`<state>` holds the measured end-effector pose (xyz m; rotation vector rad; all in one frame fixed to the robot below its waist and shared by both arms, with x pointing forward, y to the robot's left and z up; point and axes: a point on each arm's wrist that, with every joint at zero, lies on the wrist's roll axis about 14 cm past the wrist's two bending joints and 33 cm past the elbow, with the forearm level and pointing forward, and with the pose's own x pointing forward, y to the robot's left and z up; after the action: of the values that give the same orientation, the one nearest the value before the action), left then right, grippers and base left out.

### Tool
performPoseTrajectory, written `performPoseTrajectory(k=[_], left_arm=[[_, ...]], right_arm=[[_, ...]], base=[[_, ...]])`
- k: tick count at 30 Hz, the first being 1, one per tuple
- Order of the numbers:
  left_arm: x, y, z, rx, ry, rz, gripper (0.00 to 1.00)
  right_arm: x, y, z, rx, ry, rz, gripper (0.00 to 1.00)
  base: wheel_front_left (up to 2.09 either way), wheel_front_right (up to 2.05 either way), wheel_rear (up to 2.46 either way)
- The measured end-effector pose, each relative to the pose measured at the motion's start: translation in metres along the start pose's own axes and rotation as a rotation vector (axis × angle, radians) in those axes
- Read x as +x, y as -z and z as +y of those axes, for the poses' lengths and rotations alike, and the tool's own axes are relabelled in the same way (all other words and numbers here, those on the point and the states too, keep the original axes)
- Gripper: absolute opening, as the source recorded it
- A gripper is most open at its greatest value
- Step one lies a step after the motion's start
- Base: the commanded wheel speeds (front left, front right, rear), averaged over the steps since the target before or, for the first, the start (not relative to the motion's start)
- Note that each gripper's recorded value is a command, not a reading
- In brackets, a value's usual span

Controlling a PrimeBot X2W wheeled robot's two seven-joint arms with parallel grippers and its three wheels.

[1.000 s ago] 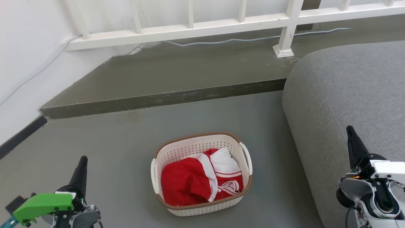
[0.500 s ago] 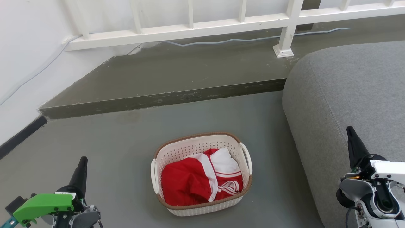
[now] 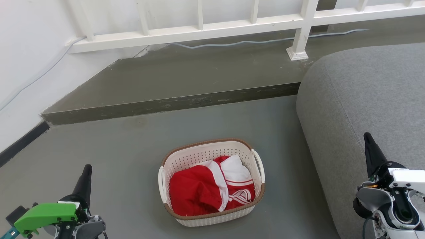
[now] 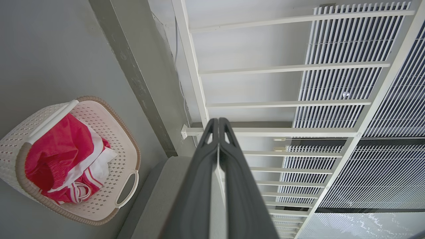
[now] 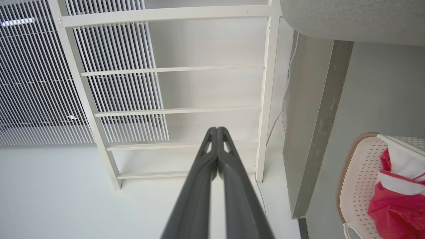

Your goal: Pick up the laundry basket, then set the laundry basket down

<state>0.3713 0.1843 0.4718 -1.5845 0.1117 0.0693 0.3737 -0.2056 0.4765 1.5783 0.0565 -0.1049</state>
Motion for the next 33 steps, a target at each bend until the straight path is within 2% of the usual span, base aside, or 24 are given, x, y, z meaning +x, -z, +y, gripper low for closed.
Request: performPoseTrajectory(k=[33], left_arm=[[0.0005,-0.0004,-0.0009,0.000,0.006,0.000,0.00]], right_arm=[[-0.0001,0.0001,-0.0014,0.003,0.004,-0.001,0.00]], base=[[0.00,0.00,0.00]])
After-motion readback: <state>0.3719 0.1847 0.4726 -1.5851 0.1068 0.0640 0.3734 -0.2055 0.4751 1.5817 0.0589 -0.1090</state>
